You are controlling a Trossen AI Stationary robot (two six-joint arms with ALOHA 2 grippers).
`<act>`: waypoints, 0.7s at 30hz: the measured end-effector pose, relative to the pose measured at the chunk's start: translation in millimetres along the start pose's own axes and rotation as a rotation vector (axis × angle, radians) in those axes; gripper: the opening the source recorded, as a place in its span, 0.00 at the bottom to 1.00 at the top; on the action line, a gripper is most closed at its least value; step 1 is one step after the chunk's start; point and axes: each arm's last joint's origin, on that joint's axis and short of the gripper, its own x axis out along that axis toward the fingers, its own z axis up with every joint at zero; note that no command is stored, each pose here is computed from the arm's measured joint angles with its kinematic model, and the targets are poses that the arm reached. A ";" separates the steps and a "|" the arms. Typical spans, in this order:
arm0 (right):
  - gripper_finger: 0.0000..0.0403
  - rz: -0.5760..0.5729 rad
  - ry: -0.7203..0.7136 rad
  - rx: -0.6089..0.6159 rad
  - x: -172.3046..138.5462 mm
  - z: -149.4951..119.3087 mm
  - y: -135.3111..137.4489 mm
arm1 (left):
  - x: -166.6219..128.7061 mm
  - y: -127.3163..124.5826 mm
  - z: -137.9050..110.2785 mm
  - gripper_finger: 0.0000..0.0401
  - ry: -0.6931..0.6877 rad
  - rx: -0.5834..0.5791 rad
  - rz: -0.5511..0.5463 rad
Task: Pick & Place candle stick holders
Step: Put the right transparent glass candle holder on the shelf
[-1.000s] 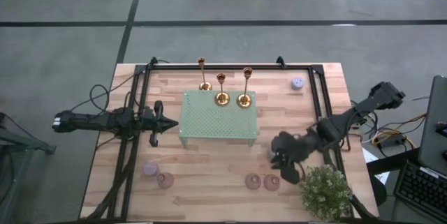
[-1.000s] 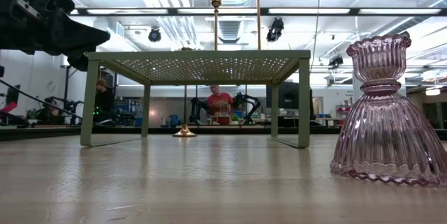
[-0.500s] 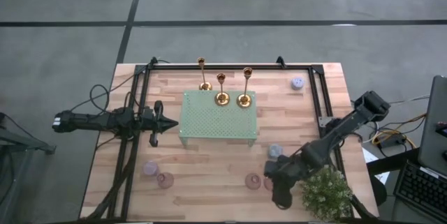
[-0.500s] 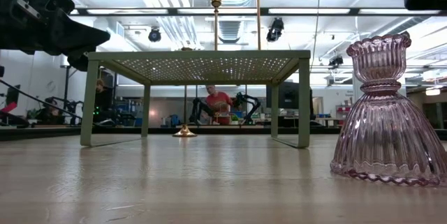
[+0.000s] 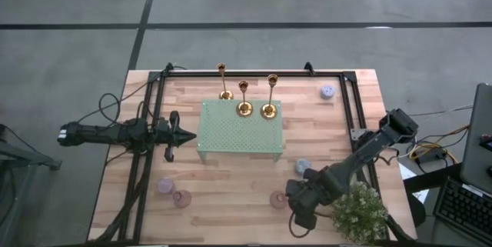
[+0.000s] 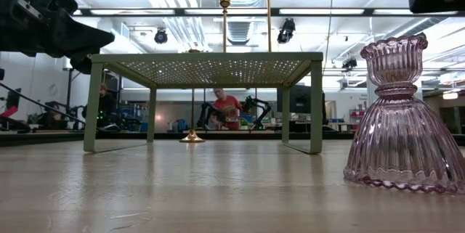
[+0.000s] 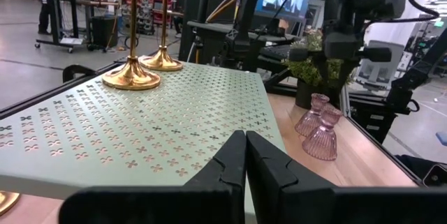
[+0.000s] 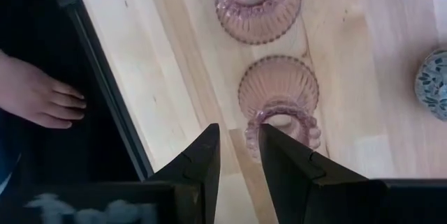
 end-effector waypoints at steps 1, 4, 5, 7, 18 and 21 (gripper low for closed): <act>0.24 -0.007 0.005 0.005 2.3 -0.3 -0.6 | 0.0 0.0 0.0 0.03 0.000 0.000 0.000; 0.24 -0.030 0.034 0.010 9.7 -3.7 -2.9 | 0.0 0.0 0.0 0.03 0.000 0.000 0.001; 0.24 -0.029 0.034 0.009 10.4 -4.0 -2.9 | 0.0 0.0 0.0 0.03 0.000 0.000 0.000; 0.23 -0.030 0.037 0.008 11.2 -5.1 -3.1 | 0.0 0.0 0.0 0.03 0.000 0.000 0.001; 0.15 -0.040 0.034 0.000 14.7 -6.4 -5.1 | 0.0 0.0 0.0 0.03 0.000 0.000 0.000; 0.13 -0.038 0.030 0.001 15.7 -6.2 -5.3 | 0.0 0.0 0.0 0.03 0.000 0.000 0.000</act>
